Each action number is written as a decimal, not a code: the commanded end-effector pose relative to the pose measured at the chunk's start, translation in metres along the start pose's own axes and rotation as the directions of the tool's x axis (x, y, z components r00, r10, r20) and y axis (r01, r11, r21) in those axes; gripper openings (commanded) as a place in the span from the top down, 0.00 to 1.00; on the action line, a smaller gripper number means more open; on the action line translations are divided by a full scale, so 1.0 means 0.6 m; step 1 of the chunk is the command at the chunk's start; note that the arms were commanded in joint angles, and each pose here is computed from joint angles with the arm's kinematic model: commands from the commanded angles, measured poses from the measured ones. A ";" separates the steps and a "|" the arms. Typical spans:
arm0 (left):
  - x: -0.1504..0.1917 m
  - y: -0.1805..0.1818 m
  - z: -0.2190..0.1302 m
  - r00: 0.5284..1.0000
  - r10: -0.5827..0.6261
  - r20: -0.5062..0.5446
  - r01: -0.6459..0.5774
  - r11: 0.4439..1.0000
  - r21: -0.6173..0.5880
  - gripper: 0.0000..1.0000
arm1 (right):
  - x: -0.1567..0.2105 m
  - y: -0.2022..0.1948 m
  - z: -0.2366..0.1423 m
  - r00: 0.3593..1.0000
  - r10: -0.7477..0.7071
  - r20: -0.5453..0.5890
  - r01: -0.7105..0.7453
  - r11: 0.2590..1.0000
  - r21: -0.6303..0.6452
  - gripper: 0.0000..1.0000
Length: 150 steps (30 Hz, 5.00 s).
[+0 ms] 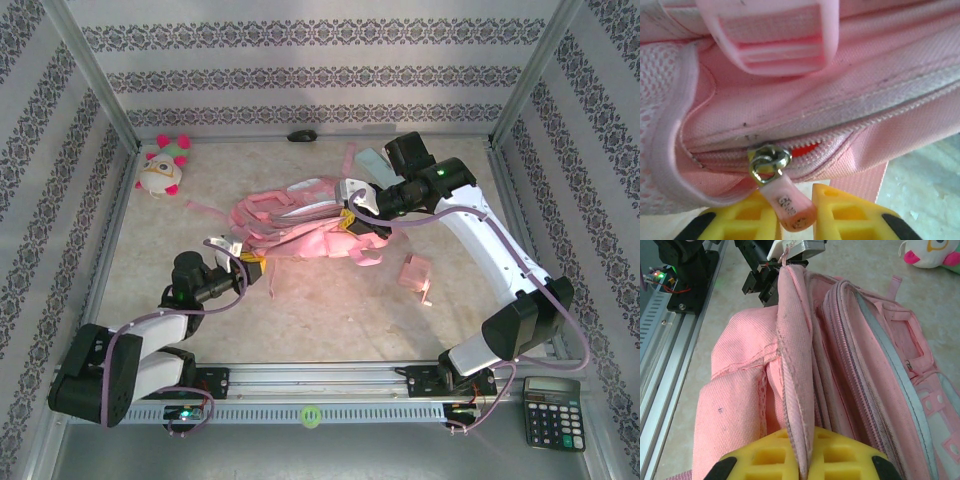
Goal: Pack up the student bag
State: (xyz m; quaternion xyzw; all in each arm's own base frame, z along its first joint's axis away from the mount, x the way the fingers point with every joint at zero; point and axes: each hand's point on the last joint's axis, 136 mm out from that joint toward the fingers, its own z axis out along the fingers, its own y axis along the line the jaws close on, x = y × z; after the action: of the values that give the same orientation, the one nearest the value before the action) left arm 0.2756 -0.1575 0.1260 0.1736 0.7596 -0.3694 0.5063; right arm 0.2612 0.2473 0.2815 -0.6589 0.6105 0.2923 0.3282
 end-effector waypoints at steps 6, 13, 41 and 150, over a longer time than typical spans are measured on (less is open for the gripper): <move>-0.030 -0.053 -0.003 1.000 0.025 -0.005 -0.025 0.995 0.096 1.00 | -0.025 -0.019 0.005 0.998 -0.043 0.044 0.041 0.998 0.051 1.00; -0.051 -0.116 -0.020 0.999 0.009 -0.033 -0.002 0.975 0.223 1.00 | -0.012 -0.031 0.050 1.000 -0.007 0.027 0.004 0.995 0.101 1.00; -0.099 -0.183 -0.082 0.613 0.747 -0.258 -0.698 0.665 0.266 0.11 | 0.003 0.021 0.055 0.945 -0.324 0.052 0.320 0.945 0.070 1.00; -0.023 -0.073 -0.068 0.671 0.507 -0.541 -0.526 0.840 0.135 1.00 | -0.013 0.157 0.188 0.425 0.905 0.035 -0.883 0.405 0.236 1.00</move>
State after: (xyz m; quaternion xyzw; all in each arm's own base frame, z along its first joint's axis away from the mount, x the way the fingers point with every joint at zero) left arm 0.2269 -0.1769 0.1705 0.4577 0.7878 -0.1937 0.3639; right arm 0.1859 0.3296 0.2002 -0.1529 0.9323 0.2728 0.1815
